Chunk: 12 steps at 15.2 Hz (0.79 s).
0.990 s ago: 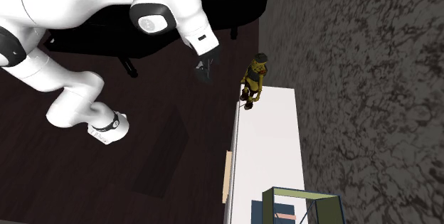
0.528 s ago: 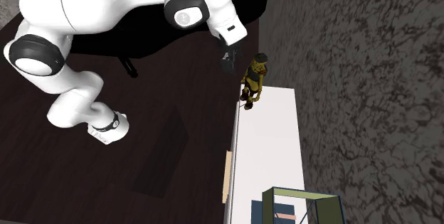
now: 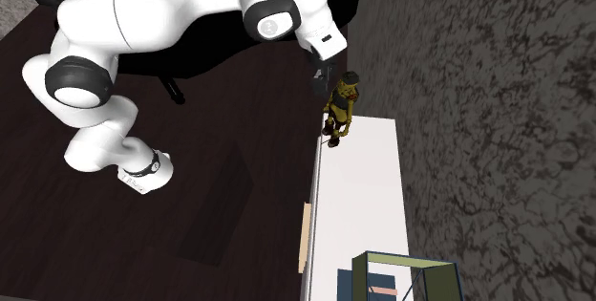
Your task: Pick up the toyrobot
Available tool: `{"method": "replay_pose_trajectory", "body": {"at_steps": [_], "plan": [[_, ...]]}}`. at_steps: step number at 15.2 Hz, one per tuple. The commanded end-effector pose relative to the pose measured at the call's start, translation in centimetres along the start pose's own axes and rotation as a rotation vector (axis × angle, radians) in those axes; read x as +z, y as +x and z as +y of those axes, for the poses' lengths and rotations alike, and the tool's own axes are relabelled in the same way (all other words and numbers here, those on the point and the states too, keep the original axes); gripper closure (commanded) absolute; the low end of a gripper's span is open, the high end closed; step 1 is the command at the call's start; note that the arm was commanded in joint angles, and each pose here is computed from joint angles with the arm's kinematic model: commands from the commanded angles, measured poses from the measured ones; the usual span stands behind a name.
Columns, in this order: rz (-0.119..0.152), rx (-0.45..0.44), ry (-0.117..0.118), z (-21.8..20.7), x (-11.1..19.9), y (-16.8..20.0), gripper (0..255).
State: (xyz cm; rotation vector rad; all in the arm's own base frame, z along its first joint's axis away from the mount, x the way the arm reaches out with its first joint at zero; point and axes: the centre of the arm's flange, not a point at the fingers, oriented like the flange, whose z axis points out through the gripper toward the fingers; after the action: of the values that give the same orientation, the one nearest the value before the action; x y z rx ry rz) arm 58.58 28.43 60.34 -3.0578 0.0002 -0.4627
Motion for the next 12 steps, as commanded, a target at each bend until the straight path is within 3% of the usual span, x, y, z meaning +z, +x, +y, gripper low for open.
{"method": "replay_pose_trajectory", "body": {"at_steps": [1,4,5,12], "plan": [[0.0,0.0,0.0,0.01,0.95,-0.28,0],[0.0,0.0,0.0,0.05,1.74,-0.53,0],[0.0,0.0,0.0,0.07,1.75,-0.51,255],[0.0,0.0,0.0,0.1,1.76,-0.51,255]]}}
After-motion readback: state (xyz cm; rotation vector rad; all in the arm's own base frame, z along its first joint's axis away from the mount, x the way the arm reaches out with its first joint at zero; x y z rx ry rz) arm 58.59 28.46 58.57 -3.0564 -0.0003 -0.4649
